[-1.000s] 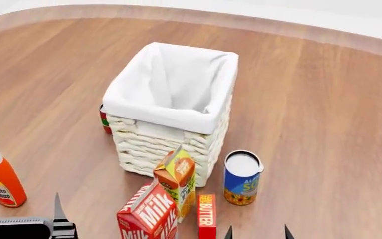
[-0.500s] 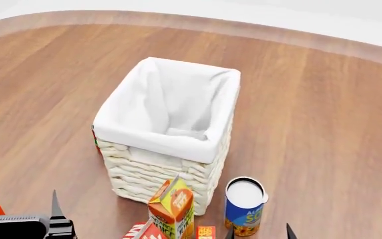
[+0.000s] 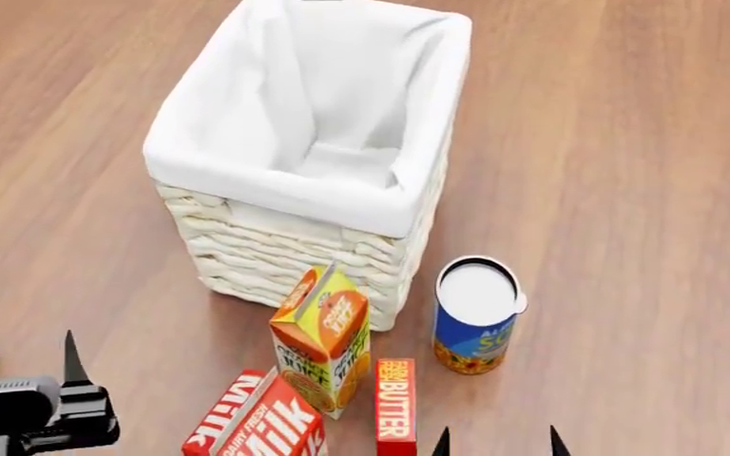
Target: Pick up the butter and put it in the basket.
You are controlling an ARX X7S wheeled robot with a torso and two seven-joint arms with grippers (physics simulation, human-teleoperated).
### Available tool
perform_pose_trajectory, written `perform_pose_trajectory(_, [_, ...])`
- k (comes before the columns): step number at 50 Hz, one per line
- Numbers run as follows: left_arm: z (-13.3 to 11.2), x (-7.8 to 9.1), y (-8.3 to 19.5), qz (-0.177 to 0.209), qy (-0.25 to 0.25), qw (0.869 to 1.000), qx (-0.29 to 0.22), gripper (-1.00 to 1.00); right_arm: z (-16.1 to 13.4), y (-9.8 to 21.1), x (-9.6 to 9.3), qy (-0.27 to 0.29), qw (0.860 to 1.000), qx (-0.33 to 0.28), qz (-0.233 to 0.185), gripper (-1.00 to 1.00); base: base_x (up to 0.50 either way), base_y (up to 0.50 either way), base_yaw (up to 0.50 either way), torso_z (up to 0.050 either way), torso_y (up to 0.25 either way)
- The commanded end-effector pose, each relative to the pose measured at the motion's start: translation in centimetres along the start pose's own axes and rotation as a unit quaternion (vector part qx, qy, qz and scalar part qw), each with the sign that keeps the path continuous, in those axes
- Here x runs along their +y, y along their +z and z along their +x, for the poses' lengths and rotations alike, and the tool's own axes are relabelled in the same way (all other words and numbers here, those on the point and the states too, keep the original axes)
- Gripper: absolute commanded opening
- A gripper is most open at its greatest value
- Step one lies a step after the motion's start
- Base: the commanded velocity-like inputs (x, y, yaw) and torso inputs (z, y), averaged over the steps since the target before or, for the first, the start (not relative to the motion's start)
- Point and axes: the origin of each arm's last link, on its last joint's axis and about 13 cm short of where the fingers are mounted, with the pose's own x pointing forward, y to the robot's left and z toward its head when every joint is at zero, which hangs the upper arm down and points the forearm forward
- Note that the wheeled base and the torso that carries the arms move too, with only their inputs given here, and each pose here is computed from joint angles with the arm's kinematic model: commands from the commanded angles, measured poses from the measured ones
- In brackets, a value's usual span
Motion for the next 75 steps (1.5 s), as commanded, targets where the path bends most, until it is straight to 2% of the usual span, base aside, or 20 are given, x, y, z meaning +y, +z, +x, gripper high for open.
perform_pose_trajectory(1, [0.8,2.0,3.6,-0.038,0.039,0.998,-0.027,1.00,-0.4,0.3,0.2,0.012,1.000,-0.005,0.021,1.00,0.00,0.00,0.00,0.000,0.000])
perform_pose_trajectory(7, [2.4,4.8,6.4,-0.076,0.093,0.992,-0.043,1.00,-0.5,0.3,0.1,0.008,1.000,-0.006,0.022,1.00,0.00,0.00,0.00,0.000,0.000])
perform_pose_trajectory(13, [3.5,6.0,7.0,-0.089,0.127,0.987,-0.035,1.00,-0.6,0.2,0.1,0.013,1.000,-0.004,0.021,1.00,0.00,0.00,0.00,0.000,0.000])
perform_pose_trajectory(21, [3.3,6.1,7.2,-0.092,0.131,0.986,-0.035,1.00,-0.7,0.2,0.0,0.012,1.000,-0.004,0.021,1.00,0.00,0.00,0.00,0.000,0.000])
perform_pose_trajectory(26, [2.8,6.2,7.5,-0.094,0.125,0.987,-0.034,1.00,-2.1,-0.4,-0.1,0.008,0.998,-0.023,0.055,1.00,0.00,0.00,0.00,0.000,0.000])
perform_pose_trajectory(33, [2.1,6.2,7.6,-0.090,0.120,0.988,-0.037,1.00,-4.0,-1.3,0.2,0.013,0.998,-0.023,0.058,1.00,0.00,0.00,0.00,0.000,0.000])
perform_pose_trajectory(51, [2.1,6.4,7.7,-0.089,0.122,0.988,-0.036,1.00,-3.3,-1.1,1.3,0.028,0.998,-0.029,0.051,1.00,0.00,0.00,0.00,0.000,0.000])
perform_pose_trajectory(56, [2.1,6.4,7.8,-0.085,0.123,0.988,-0.051,1.00,-3.1,-0.9,1.3,0.030,0.998,-0.032,0.051,1.00,0.00,0.00,0.00,0.000,-0.050])
perform_pose_trajectory(58, [2.0,6.3,7.7,-0.072,0.124,0.988,-0.060,1.00,-3.1,-0.8,1.3,0.030,0.998,-0.033,0.051,1.00,0.00,0.00,0.00,0.000,-0.250])
perform_pose_trajectory(60, [2.0,6.4,7.6,-0.091,0.122,0.987,-0.044,1.00,-3.0,-0.6,1.3,0.030,0.998,-0.035,0.051,1.00,0.00,0.00,0.00,0.000,-0.250])
perform_pose_trajectory(75, [1.9,6.4,7.8,-0.093,0.125,0.987,-0.041,1.00,-1.9,-0.3,1.8,0.048,0.997,-0.046,0.046,1.00,0.00,0.00,0.00,0.000,-0.014])
